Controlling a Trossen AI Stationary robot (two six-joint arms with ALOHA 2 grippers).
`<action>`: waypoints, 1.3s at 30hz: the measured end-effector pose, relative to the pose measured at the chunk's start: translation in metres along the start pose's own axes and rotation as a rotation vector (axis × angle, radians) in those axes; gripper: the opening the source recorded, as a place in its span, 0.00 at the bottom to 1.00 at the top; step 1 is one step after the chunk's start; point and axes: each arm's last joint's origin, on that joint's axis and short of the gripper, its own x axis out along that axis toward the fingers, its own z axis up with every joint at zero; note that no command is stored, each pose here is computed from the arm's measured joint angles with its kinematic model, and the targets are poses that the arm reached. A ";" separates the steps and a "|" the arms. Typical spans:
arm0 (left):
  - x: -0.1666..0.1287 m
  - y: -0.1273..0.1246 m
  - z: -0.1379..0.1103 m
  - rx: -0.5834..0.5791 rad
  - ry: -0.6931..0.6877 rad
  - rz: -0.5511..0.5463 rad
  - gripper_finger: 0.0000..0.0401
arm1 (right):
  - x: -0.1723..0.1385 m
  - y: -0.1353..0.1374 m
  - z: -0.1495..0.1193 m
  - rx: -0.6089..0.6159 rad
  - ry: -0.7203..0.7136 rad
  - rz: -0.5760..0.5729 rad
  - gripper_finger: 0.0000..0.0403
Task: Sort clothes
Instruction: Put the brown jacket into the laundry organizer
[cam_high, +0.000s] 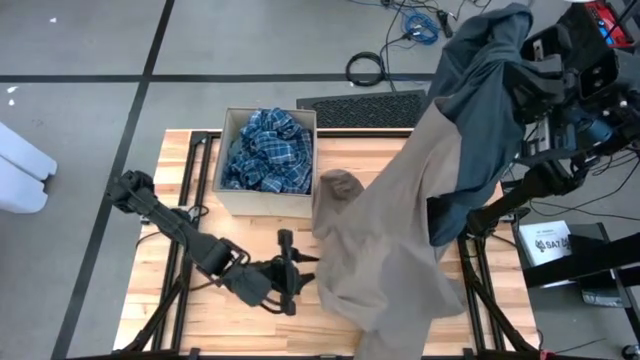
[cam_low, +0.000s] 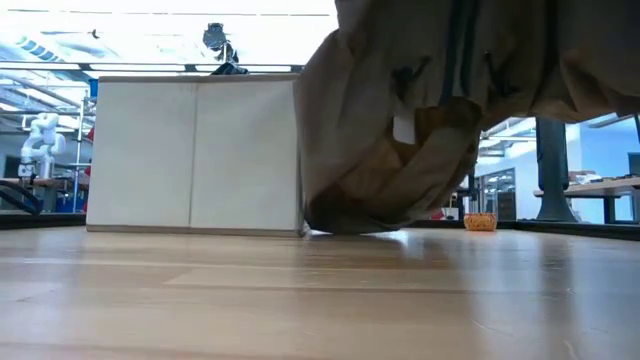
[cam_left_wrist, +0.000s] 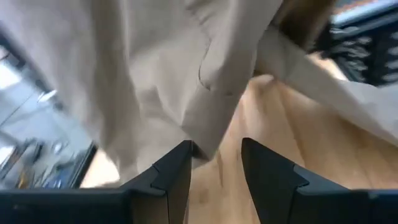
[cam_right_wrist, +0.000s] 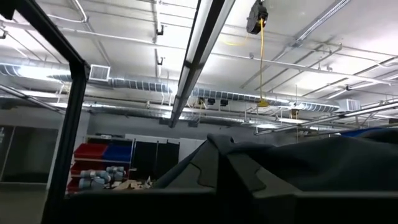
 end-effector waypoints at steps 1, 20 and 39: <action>0.000 -0.002 -0.002 -0.026 0.016 0.021 0.38 | 0.000 0.000 0.000 0.003 -0.001 -0.001 0.00; 0.030 -0.032 -0.088 -0.285 -0.059 0.346 0.38 | -0.002 0.000 -0.002 0.013 0.032 0.015 0.00; 0.055 -0.004 -0.073 -0.320 -0.258 0.277 0.38 | -0.001 0.001 -0.004 0.019 0.041 0.020 0.00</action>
